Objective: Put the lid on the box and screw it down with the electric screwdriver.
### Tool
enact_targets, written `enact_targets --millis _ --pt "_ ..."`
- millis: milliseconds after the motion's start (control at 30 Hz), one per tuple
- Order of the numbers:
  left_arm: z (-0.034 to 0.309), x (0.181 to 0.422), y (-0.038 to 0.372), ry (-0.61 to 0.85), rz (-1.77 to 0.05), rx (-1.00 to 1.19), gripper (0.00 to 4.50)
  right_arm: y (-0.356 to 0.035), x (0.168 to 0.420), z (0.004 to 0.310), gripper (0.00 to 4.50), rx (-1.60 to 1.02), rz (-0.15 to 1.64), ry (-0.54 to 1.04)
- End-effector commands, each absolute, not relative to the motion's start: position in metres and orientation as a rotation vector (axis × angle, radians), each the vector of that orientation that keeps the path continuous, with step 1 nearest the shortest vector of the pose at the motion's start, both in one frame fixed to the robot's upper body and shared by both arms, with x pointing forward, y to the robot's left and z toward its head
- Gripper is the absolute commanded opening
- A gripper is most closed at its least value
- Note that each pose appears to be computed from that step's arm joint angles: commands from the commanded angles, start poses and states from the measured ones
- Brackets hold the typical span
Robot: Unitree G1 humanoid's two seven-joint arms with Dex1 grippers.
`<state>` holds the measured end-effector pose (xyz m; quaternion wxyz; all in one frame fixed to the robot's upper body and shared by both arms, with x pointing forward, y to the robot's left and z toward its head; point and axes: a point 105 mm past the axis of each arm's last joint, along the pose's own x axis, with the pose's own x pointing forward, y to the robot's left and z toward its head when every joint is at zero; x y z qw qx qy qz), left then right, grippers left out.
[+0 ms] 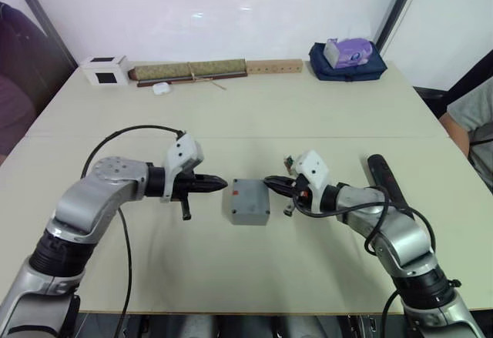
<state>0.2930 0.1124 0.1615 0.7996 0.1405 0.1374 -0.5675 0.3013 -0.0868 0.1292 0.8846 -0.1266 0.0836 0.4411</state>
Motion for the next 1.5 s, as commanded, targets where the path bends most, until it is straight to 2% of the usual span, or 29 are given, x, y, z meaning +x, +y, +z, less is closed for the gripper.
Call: enact_targets --millis 33,100,133,167,200,233,367,533,600,667,733,900,967,1033,1133,1267,1500 --pt "0.176 0.291 0.108 0.232 -1.230 0.323 0.00 -0.091 0.304 0.134 1.08 -0.265 0.896 0.156" --pt "0.175 0.289 0.107 0.245 -1.244 0.313 0.00 -0.097 0.305 0.137 1.91 -0.273 0.879 0.152" --pt "0.174 0.288 0.107 0.253 -1.252 0.310 0.00 -0.099 0.305 0.138 2.15 -0.277 0.870 0.150" --pt "0.173 0.287 0.105 0.255 -1.262 0.312 0.00 -0.102 0.305 0.139 2.73 -0.271 0.866 0.154" --pt "0.173 0.286 0.105 0.255 -1.268 0.315 0.00 -0.103 0.304 0.140 3.01 -0.265 0.864 0.157" --pt "0.174 0.286 0.103 0.244 -1.268 0.309 0.00 -0.106 0.304 0.141 3.50 -0.265 0.861 0.159" --pt "0.187 0.287 0.095 0.178 -1.288 0.260 0.00 -0.122 0.306 0.164 3.50 -0.184 0.817 0.138" --pt "0.204 0.277 0.083 0.123 -1.407 0.253 0.00 -0.173 0.311 0.214 3.50 -0.078 0.674 0.143" --pt "0.204 0.272 0.078 0.113 -1.468 0.297 0.00 -0.198 0.307 0.228 4.07 -0.082 0.627 0.211" --pt "0.205 0.268 0.073 0.096 -1.517 0.329 0.00 -0.220 0.302 0.235 4.46 -0.105 0.572 0.304" --pt "0.205 0.266 0.069 0.080 -1.544 0.351 0.00 -0.238 0.300 0.237 4.46 -0.116 0.513 0.387" --pt "0.199 0.264 0.054 0.047 -1.593 0.434 0.00 -0.307 0.290 0.215 4.46 -0.117 0.190 0.742" --pt "0.195 0.264 0.048 0.029 -1.611 0.438 0.00 -0.308 0.270 0.197 4.46 -0.098 0.233 0.941" --pt "0.193 0.262 0.044 0.022 -1.624 0.437 0.00 -0.304 0.257 0.187 4.46 -0.085 0.287 1.044" --pt "0.193 0.257 0.040 0.016 -1.632 0.440 0.00 -0.312 0.251 0.176 4.46 -0.115 0.285 1.112" --pt "0.191 0.252 0.036 0.018 -1.620 0.396 0.00 -0.316 0.257 0.158 4.46 -0.105 0.271 1.142" --pt "0.188 0.251 0.043 0.056 -1.553 0.359 0.00 -0.320 0.269 0.147 4.46 -0.035 0.261 1.155"
